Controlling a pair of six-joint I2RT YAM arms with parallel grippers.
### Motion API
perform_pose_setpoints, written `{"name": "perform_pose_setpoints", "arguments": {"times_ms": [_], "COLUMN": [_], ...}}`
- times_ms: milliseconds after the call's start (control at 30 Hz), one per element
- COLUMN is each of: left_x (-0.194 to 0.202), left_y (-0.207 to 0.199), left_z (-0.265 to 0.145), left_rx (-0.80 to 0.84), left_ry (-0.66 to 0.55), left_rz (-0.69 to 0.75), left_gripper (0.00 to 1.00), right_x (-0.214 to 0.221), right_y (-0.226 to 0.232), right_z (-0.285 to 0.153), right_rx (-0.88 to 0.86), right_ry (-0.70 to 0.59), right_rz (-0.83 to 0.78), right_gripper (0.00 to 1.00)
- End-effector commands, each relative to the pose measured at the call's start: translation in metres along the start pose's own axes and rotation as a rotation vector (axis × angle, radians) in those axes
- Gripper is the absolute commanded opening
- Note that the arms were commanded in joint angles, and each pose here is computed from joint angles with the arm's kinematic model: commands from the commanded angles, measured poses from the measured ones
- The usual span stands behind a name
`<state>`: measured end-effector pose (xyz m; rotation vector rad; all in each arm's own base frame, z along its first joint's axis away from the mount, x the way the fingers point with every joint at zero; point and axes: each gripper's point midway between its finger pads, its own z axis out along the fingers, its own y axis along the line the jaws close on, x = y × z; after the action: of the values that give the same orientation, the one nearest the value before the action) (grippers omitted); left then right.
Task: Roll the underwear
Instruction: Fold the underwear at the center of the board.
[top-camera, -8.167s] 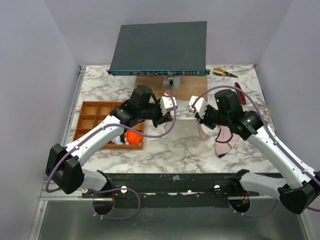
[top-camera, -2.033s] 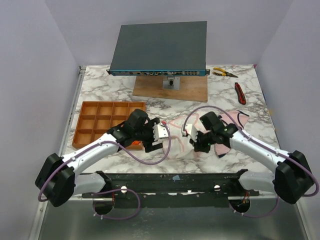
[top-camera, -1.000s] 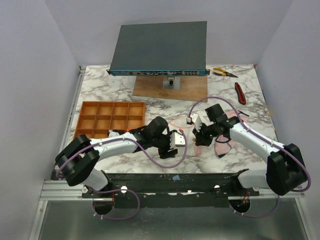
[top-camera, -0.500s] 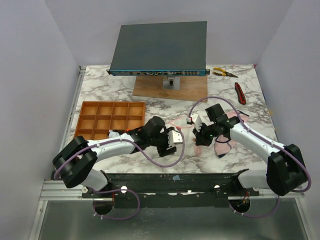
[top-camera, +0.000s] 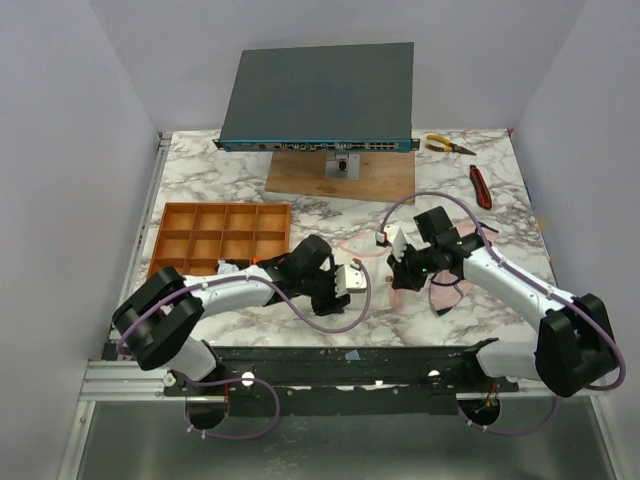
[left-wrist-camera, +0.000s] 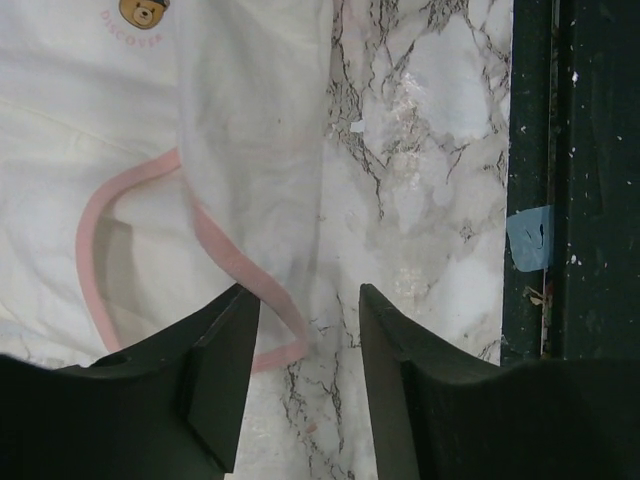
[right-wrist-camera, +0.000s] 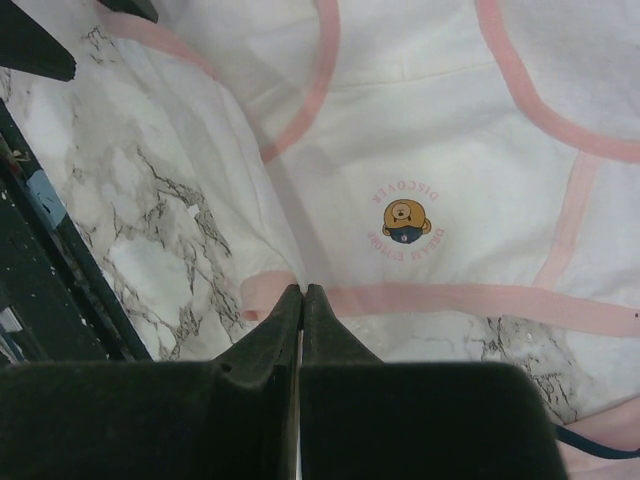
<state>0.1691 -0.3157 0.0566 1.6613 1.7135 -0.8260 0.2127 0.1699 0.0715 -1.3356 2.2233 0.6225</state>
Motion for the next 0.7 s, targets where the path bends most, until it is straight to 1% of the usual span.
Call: {"name": "perform_pose_setpoints", "arguments": {"times_ms": [0, 100, 200, 267, 367, 467, 567, 667], "left_x": [0.000, -0.004, -0.009, -0.012, -0.017, -0.020, -0.023, -0.027], "left_y": [-0.003, 0.000, 0.002, 0.004, 0.008, 0.012, 0.017, 0.023], "left_z": [0.006, 0.007, 0.007, 0.006, 0.005, 0.005, 0.005, 0.003], "left_rx": [0.045, 0.046, 0.054, 0.052, 0.045, 0.042, 0.038, 0.034], "left_ry": [0.001, -0.004, -0.006, -0.011, -0.016, -0.012, -0.009, -0.012], "left_rz": [-0.024, -0.032, -0.038, -0.045, -0.040, -0.045, -0.045, -0.051], "left_gripper": [0.39, 0.29, 0.25, 0.23, 0.15, 0.11, 0.00, 0.00], "right_x": [-0.013, -0.014, -0.013, -0.012, -0.012, -0.013, -0.014, -0.015], "right_y": [-0.002, -0.002, -0.003, -0.003, -0.005, -0.007, -0.009, -0.012], "right_z": [-0.007, -0.008, -0.009, -0.009, -0.010, -0.012, -0.014, -0.018], "right_rx": [0.015, 0.018, 0.025, 0.028, 0.039, 0.051, 0.073, 0.105], "right_ry": [-0.047, -0.051, -0.049, -0.047, -0.048, -0.048, -0.049, -0.054], "right_rz": [-0.002, 0.001, 0.005, 0.007, 0.011, 0.019, 0.028, 0.042], "right_gripper": [0.01, 0.01, 0.01, 0.01, 0.01, 0.01, 0.01, 0.01]}}
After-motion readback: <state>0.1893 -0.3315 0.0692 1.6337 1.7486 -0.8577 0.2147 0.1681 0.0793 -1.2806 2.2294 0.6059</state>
